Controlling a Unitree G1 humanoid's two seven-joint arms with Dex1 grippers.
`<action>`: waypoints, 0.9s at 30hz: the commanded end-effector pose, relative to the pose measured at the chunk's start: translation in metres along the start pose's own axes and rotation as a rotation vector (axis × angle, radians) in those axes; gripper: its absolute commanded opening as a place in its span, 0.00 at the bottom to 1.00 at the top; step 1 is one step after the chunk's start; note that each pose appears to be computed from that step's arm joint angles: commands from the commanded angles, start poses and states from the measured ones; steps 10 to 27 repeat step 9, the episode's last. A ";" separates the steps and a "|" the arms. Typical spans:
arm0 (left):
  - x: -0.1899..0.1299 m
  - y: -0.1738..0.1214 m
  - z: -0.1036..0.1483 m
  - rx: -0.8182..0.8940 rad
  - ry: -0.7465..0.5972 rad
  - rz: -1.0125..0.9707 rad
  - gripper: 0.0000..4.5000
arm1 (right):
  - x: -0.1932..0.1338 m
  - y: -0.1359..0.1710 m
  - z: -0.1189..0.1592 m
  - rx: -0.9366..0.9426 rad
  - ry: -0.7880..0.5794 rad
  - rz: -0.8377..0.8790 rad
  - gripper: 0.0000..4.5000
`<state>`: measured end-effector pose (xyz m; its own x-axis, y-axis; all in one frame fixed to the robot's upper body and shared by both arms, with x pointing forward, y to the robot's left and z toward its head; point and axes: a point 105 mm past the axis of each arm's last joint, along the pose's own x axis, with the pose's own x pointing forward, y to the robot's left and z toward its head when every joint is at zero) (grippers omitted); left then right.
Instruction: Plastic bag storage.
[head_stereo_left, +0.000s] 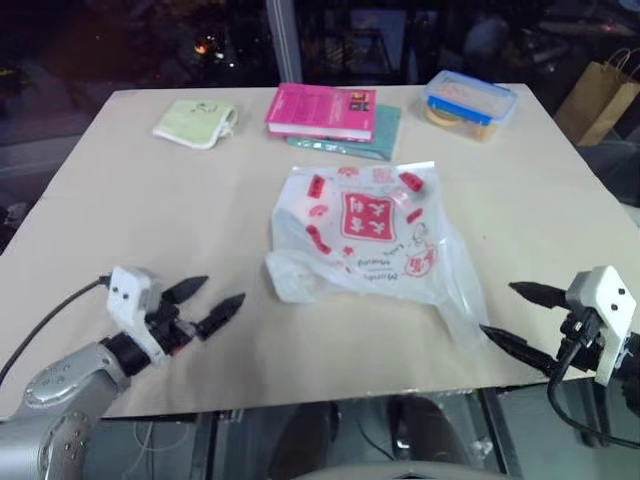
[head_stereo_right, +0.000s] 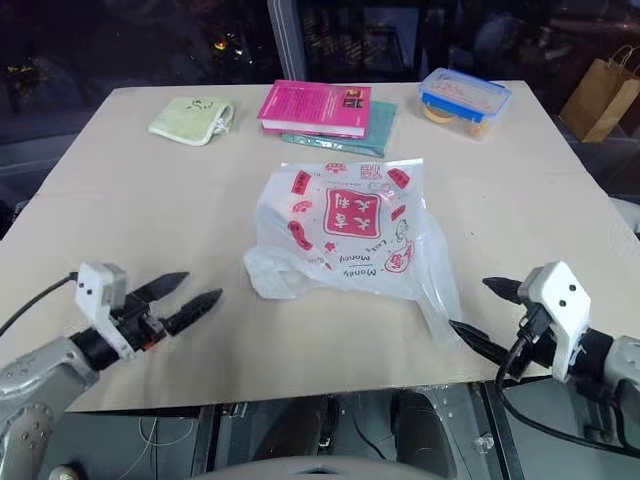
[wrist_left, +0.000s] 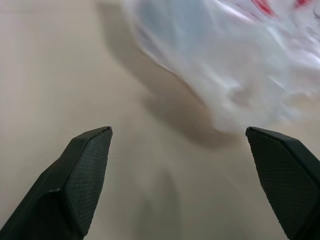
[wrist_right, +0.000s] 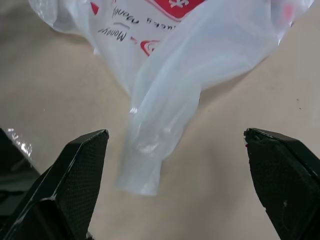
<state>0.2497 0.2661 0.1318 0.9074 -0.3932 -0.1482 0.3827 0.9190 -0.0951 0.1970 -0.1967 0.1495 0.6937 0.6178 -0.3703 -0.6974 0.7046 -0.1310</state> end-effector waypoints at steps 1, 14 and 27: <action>0.010 0.019 0.034 0.006 -0.110 0.061 1.00 | -0.004 -0.008 -0.013 -0.058 0.040 -0.053 0.99; 0.016 0.025 0.042 0.076 -0.057 -0.035 1.00 | -0.015 -0.018 -0.041 -0.058 0.082 -0.088 0.99; 0.016 0.025 0.042 0.076 -0.057 -0.035 1.00 | -0.015 -0.018 -0.041 -0.058 0.082 -0.088 0.99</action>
